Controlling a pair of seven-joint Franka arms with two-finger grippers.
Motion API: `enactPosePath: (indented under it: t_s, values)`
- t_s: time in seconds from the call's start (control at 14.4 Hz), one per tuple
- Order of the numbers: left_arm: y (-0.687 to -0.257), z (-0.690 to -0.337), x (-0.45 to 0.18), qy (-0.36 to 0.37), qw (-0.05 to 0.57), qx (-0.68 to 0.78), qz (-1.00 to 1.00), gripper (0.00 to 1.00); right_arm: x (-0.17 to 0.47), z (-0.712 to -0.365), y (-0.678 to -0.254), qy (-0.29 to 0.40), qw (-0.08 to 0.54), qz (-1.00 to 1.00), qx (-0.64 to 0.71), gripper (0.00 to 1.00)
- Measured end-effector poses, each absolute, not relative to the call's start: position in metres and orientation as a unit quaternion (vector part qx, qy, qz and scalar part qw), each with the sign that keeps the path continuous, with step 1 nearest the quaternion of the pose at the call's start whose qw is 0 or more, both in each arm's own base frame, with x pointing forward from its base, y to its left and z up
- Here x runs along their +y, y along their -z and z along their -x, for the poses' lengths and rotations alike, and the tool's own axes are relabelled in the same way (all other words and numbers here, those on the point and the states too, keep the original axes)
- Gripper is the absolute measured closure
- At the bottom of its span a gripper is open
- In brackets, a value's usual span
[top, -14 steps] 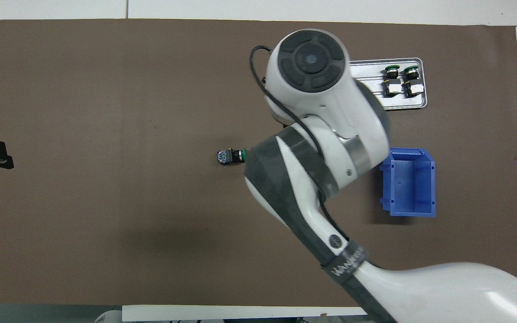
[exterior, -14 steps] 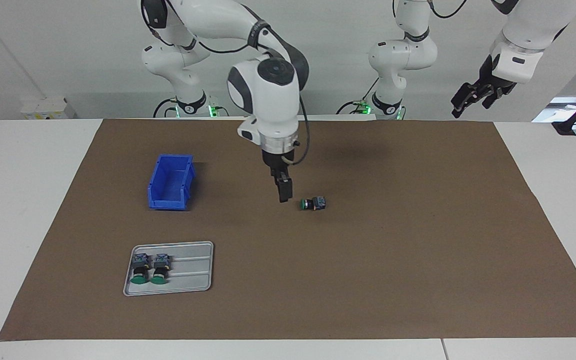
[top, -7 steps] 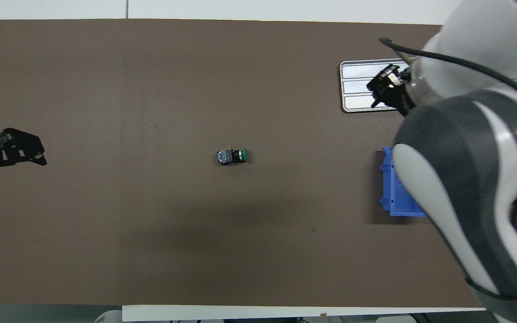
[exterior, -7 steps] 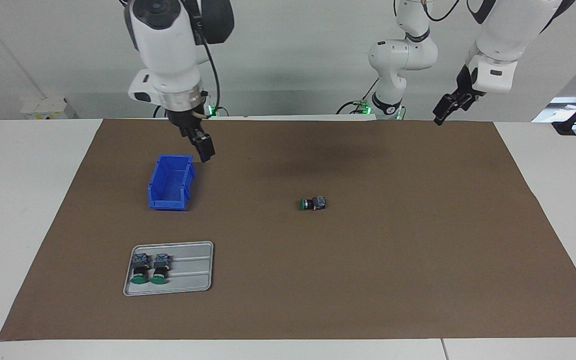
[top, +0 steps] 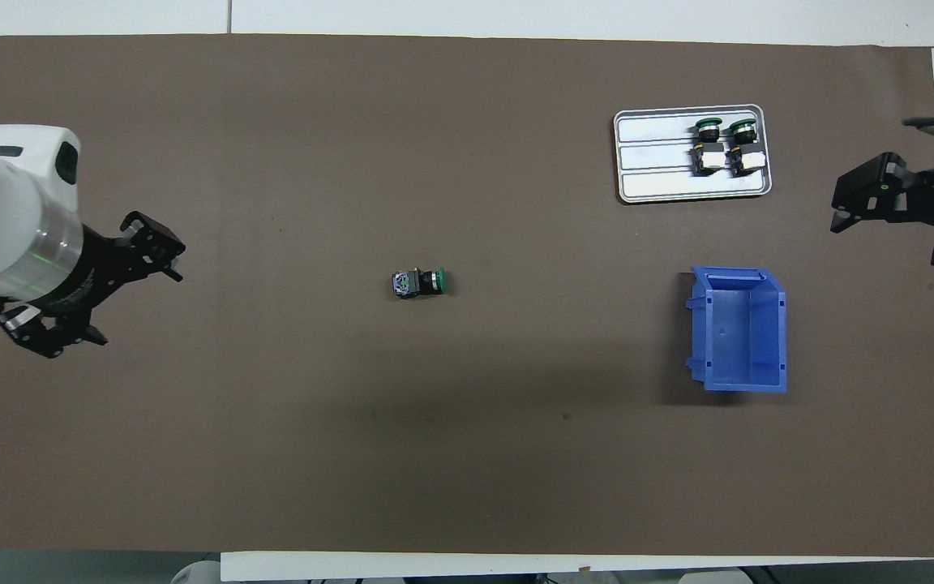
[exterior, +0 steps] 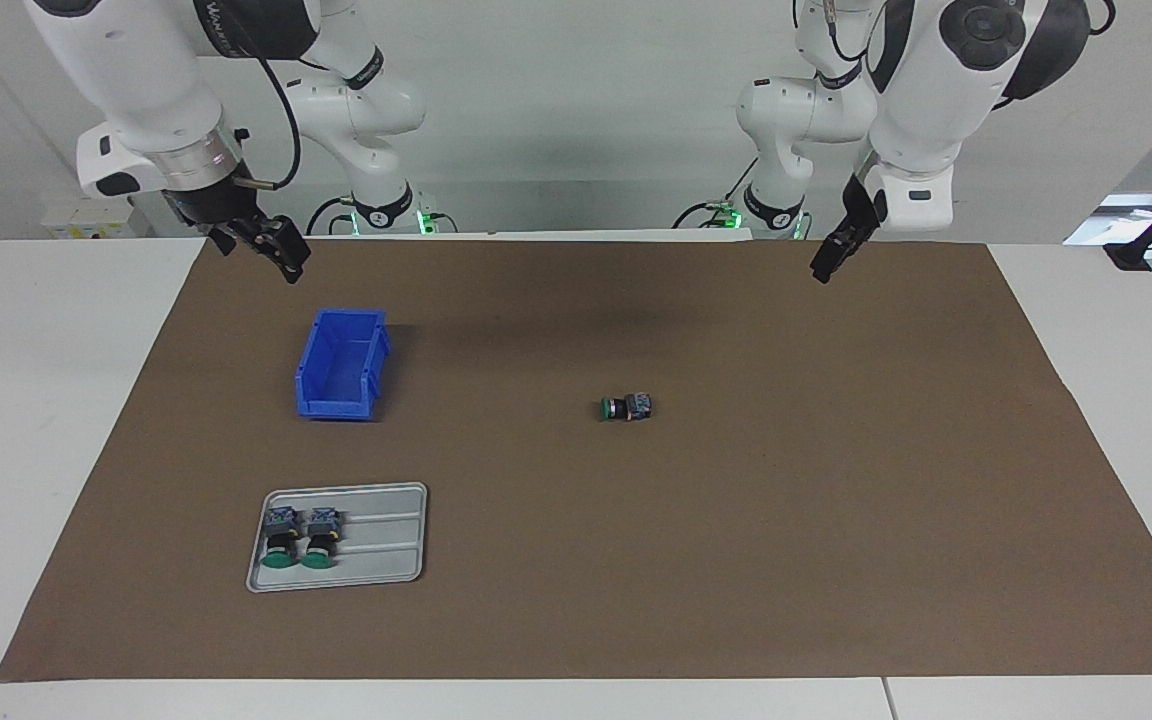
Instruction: Place and press button with both arms
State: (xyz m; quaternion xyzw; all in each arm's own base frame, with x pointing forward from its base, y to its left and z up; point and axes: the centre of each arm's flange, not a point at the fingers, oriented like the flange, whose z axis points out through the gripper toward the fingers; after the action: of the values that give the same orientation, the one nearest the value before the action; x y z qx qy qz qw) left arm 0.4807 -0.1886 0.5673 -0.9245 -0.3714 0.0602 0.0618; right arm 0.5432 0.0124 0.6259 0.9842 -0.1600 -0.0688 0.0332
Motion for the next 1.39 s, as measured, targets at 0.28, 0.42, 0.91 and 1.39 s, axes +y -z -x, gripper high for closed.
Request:
enactPosePath:
  t_s: [0.28,0.42,0.91,1.39]
  values:
    - [-0.526,-0.491,-0.249,-0.048,0.054,-0.47,0.879,0.0,-0.004,-0.524,-0.613,0.092,0.028,-0.99,-0.1,0.0]
    - [-0.502,-0.493,-0.281,-0.044,0.052,-0.499,0.864,0.0,-0.016,-0.522,-0.616,0.081,0.021,-0.995,-0.053,0.0]
    - [-0.439,-0.493,-0.359,-0.033,0.016,-0.591,0.806,0.0,-0.042,-0.521,-0.612,0.081,0.016,-0.996,-0.039,0.0]
    - [-0.359,-0.495,-0.404,-0.035,0.013,-0.635,0.772,0.0,-0.037,-0.521,-0.611,0.082,0.016,-0.996,-0.034,0.0]
